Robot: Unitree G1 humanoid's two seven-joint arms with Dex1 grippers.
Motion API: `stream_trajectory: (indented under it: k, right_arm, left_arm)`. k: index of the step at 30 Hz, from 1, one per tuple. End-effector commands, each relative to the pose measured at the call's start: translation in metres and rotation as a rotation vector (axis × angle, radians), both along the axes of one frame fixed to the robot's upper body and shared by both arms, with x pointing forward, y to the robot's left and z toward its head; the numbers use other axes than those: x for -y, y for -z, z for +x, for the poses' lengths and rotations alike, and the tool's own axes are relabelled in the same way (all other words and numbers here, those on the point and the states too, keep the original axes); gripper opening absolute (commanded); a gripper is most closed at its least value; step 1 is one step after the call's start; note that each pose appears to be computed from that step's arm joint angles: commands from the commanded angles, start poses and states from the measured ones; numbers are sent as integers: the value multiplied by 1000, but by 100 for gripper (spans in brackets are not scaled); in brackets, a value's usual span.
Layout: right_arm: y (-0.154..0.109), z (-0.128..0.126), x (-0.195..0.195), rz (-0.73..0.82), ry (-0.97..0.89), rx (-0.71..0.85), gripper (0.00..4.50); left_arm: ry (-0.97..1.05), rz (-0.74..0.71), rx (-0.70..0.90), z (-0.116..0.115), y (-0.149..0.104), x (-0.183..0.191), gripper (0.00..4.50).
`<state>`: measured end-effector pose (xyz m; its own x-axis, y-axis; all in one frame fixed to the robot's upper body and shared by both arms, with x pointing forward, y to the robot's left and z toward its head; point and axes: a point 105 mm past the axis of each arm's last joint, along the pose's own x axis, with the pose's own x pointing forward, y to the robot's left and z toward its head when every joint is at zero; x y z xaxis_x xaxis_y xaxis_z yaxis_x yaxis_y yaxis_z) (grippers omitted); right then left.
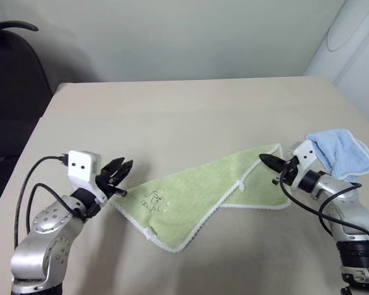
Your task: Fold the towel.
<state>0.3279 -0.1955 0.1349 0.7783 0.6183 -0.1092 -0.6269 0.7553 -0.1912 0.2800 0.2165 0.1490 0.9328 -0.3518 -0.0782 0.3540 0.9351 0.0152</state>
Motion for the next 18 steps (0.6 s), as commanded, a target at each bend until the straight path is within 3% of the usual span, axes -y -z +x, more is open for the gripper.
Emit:
stream_trajectory:
  k: [1,18]
  right_arm:
    - [-20,-3,3,6,-14,74,1]
    - [-21,-4,14,-49,52,124,1]
  left_arm:
    - [38,10,38,-4,-10,6,133]
    - [100,54,37,7,-15,12,133]
